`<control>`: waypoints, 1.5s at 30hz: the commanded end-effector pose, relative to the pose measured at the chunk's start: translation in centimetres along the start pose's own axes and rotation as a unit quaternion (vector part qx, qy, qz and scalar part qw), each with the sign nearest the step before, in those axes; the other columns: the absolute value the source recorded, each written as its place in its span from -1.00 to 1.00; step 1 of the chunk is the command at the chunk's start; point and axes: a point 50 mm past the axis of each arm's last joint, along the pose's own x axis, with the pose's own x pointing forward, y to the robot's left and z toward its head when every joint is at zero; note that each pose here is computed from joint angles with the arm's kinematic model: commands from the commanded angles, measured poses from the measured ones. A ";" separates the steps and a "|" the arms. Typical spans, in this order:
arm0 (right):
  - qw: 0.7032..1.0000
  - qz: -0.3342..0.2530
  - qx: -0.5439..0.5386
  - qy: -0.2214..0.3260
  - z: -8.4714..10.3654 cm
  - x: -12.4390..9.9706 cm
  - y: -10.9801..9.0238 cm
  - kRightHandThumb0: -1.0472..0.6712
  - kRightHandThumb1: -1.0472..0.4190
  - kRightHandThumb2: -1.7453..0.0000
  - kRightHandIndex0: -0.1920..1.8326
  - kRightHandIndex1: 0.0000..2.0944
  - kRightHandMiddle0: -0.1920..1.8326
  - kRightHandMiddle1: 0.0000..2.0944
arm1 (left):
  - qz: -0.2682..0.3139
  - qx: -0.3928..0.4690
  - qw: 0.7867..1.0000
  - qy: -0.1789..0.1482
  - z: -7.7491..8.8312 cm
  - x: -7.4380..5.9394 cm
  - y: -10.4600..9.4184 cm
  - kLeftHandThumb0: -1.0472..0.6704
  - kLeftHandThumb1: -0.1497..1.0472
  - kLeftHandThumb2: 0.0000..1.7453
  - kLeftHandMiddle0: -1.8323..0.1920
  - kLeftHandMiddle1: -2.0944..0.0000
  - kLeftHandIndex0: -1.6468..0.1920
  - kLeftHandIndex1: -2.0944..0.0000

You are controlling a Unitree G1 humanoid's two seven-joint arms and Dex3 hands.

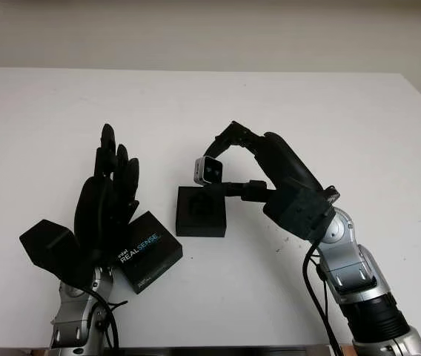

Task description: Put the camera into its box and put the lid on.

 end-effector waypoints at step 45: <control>0.992 0.083 -0.067 0.072 -0.9 1.4 3.1 -0.21 -0.95 0.94 -0.45 -0.79 -0.49 0.78 | 0.001 -0.008 1.000 -0.017 0.3 0.4 -0.6 -0.64 1.00 -0.57 1.00 1.00 1.00 1.00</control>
